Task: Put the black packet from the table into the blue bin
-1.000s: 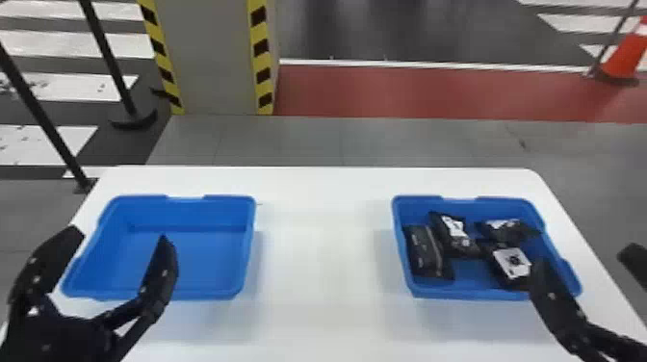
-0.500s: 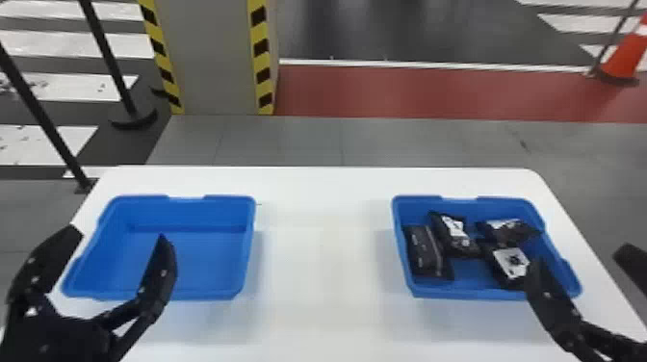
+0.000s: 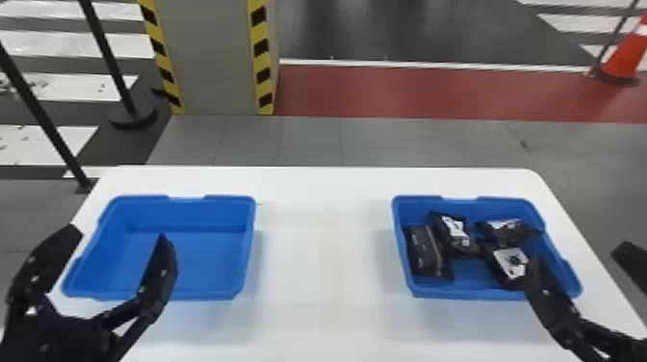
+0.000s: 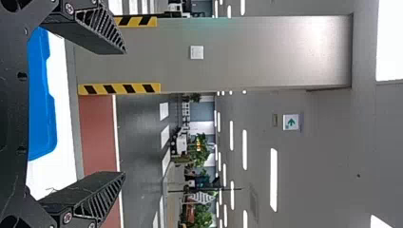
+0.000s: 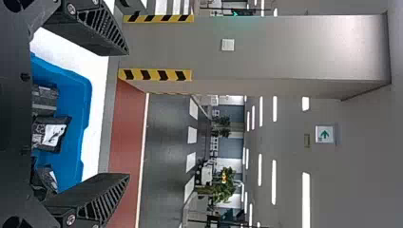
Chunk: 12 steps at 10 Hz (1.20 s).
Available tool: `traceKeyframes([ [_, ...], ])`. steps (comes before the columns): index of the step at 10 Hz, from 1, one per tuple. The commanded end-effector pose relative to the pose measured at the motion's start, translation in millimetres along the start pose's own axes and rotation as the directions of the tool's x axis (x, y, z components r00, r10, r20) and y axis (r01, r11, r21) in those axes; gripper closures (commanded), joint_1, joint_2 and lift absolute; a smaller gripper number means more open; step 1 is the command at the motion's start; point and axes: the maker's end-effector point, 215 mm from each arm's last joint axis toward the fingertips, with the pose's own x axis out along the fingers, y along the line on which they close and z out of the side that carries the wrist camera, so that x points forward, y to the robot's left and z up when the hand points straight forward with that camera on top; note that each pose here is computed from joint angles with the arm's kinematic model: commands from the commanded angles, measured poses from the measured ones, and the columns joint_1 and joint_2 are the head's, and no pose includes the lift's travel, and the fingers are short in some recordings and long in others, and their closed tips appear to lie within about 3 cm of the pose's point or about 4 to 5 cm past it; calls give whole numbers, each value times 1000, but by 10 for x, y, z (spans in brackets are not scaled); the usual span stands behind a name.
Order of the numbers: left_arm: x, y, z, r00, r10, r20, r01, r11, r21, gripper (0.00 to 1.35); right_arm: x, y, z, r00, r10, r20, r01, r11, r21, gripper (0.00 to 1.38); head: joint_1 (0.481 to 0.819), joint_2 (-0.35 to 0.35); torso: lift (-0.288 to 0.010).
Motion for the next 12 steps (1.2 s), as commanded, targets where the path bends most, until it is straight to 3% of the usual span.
traceKeyframes([
  [1,8,0,10,1000,-1,3,1,1000,1,116,3,-2,-8,1000,0,-1,0,1000,0,105,695,-21,-110],
  [12,29,-63,4,1000,-15,1,15,1000,-8,116,57,23,7,1000,10,10,-10,1000,-4,105,695,-23,-110],
])
